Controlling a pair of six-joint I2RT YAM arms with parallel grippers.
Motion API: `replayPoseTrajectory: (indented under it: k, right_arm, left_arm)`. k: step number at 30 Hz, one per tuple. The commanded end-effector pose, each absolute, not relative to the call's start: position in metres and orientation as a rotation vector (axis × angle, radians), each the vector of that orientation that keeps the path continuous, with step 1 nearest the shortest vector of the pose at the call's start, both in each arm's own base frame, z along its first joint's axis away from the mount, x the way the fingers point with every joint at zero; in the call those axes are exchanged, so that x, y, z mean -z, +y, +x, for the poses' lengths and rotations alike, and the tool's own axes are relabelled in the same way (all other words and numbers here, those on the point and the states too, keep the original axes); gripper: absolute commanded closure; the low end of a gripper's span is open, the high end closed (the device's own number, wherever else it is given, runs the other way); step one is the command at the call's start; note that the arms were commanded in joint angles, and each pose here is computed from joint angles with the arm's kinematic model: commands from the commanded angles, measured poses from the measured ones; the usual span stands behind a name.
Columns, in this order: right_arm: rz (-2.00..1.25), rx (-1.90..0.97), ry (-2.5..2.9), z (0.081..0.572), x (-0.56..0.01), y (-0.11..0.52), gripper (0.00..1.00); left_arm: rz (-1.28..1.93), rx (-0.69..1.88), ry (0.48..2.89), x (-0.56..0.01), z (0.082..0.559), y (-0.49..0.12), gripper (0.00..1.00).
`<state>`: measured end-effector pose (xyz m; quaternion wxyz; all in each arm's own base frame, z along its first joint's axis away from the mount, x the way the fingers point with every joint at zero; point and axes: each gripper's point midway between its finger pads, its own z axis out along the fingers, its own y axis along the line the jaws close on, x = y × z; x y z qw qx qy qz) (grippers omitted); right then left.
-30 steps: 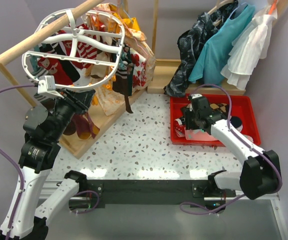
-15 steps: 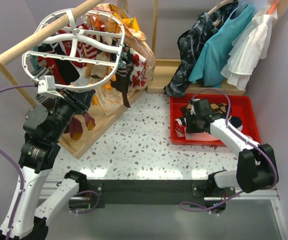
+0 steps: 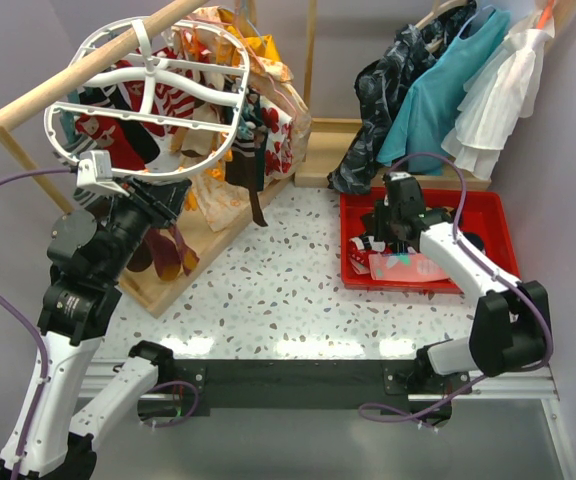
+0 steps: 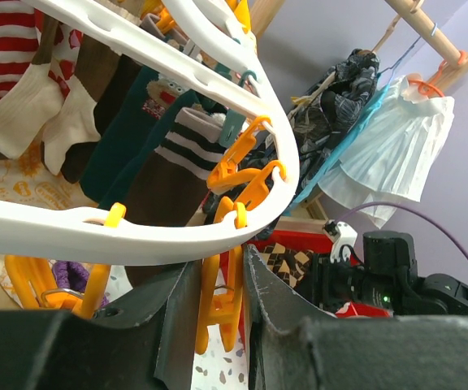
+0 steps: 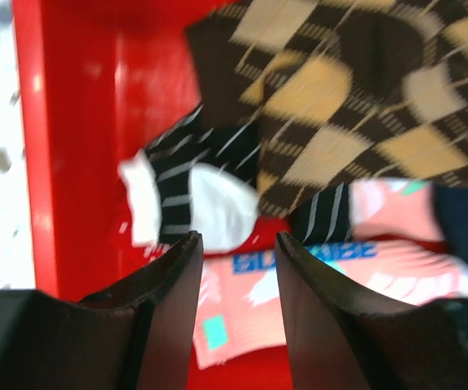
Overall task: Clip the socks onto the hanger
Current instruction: Pick up the sock from the bin.
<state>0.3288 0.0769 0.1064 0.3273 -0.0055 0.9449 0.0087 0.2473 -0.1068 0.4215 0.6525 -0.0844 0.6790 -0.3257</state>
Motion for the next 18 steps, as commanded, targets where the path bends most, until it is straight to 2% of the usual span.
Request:
replayPoseTrajectory:
  k: [1,9,12,13,14,18]
  right_arm:
    - [0.045,0.143,2.368,0.368,-0.125,0.058,0.55]
    - [0.105,0.188,2.444,0.388,-0.090,0.046,0.56]
    - [0.108,0.190,2.446,0.384,-0.091,0.042,0.79]
    - [0.115,0.186,2.436,0.383,-0.095,0.040,0.94]
    - [0.103,0.163,2.447,0.378,-0.098,0.043,1.00]
    - [0.094,-0.038,2.358,0.361,-0.148,0.063,1.00]
  left_arm:
    - [-0.173,0.734,1.516,-0.429,0.250,-0.107,1.00]
    - [-0.170,0.728,1.519,-0.429,0.251,-0.107,1.00]
    - [-0.167,0.726,1.516,-0.431,0.250,-0.106,1.00]
    - [-0.168,0.727,1.514,-0.431,0.250,-0.106,1.00]
    - [-0.168,0.728,1.511,-0.432,0.249,-0.106,1.00]
    - [-0.166,0.730,1.507,-0.435,0.248,-0.106,1.00]
